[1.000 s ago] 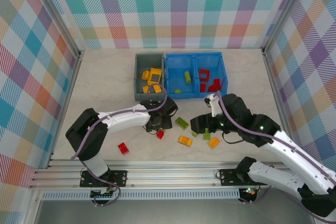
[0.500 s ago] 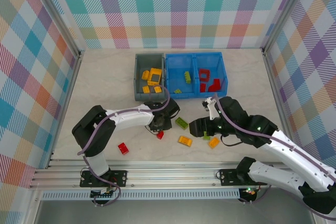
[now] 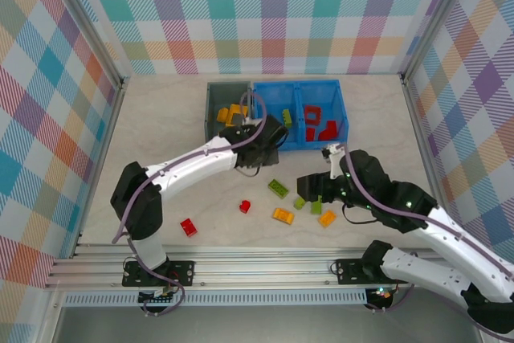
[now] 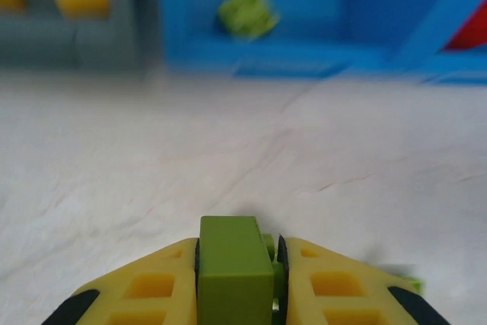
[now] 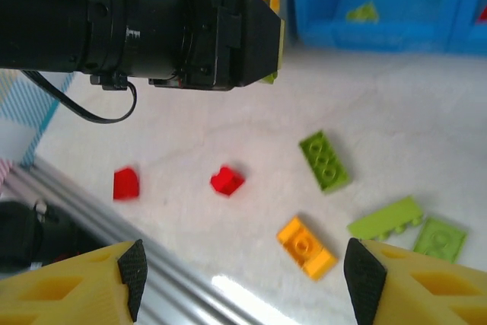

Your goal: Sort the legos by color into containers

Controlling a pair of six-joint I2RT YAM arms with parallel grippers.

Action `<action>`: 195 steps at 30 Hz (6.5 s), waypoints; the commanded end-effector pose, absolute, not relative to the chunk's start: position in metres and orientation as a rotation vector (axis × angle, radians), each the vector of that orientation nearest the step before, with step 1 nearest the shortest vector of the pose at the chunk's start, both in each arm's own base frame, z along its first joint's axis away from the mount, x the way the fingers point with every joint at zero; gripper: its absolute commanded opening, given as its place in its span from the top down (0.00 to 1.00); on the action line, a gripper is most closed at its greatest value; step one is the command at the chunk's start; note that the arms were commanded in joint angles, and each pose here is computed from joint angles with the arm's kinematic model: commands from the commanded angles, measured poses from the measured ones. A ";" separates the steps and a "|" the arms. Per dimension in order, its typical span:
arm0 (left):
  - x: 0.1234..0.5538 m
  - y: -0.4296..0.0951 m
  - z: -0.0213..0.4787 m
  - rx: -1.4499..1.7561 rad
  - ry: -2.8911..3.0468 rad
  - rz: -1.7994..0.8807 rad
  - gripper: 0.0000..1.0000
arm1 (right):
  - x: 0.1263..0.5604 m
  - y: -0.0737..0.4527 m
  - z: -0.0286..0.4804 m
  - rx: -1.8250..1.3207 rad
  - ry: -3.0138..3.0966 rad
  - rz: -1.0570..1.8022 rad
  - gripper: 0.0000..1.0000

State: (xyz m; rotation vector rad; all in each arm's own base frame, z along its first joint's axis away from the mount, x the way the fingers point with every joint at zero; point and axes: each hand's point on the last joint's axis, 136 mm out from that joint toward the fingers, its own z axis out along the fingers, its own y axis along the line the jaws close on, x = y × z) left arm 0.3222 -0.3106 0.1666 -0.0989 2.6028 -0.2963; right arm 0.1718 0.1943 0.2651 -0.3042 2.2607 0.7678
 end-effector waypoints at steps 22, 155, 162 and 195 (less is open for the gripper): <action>0.447 -0.326 0.118 0.005 2.613 0.017 0.52 | 0.201 0.201 0.273 -0.187 2.154 0.739 0.28; 0.169 -0.215 0.212 0.043 2.373 -0.882 0.42 | 0.190 0.188 0.136 0.445 2.762 0.427 0.43; 0.161 -0.225 0.222 0.104 2.337 -0.988 0.41 | 0.202 0.191 0.087 0.710 2.788 0.420 0.44; 0.160 -0.224 0.240 0.123 2.277 -1.026 0.41 | 0.230 0.199 0.070 0.665 2.784 0.375 0.61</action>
